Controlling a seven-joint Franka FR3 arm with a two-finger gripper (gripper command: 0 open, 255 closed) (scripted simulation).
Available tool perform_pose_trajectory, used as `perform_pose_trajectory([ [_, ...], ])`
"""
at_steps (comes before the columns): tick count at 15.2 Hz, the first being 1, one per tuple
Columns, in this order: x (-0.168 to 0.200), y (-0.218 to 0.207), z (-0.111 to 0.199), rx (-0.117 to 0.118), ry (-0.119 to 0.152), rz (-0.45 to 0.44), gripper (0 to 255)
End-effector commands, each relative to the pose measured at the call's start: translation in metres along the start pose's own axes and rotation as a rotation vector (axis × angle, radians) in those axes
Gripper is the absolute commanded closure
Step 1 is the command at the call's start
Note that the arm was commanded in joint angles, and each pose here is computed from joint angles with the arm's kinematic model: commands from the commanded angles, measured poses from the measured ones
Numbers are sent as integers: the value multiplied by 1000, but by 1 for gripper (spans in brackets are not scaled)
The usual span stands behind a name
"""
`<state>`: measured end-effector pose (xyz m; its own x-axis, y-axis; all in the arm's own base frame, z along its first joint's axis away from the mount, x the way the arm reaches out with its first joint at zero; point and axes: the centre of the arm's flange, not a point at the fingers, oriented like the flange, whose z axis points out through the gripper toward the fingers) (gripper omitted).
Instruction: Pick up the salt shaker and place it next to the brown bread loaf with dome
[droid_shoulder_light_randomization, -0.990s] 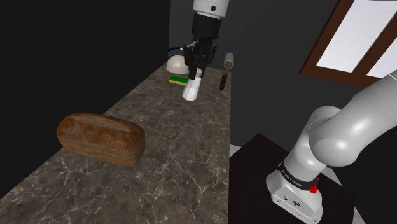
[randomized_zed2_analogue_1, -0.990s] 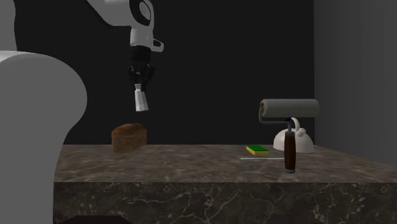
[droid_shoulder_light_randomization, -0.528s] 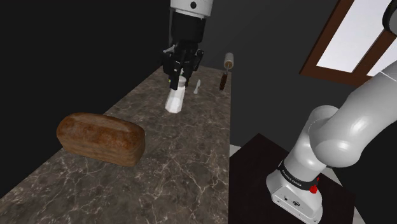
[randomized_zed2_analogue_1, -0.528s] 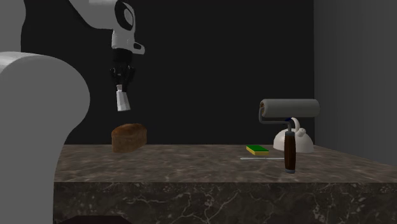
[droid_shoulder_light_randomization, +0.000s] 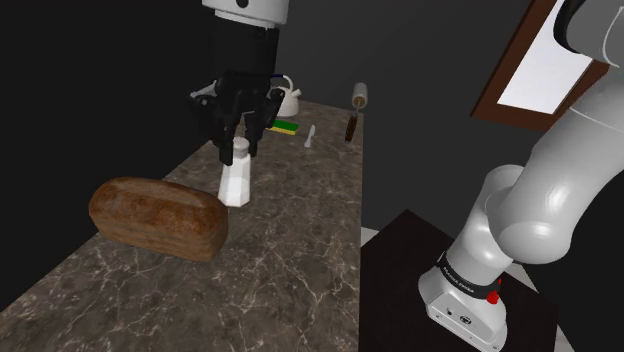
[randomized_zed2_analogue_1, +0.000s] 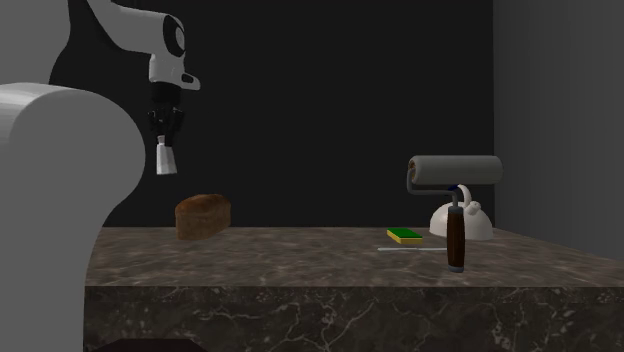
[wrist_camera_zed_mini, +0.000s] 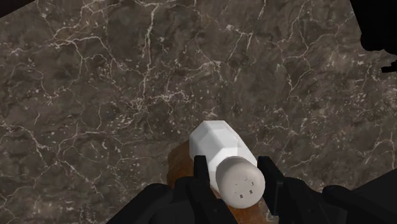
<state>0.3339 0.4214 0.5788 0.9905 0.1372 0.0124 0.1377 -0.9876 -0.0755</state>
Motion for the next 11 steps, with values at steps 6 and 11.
perform_pose_trajectory([
  [6, -4, -9, 34, 1, 0, 1, 255],
  [11, -4, -7, 61, 1, 0, 1, 255],
])
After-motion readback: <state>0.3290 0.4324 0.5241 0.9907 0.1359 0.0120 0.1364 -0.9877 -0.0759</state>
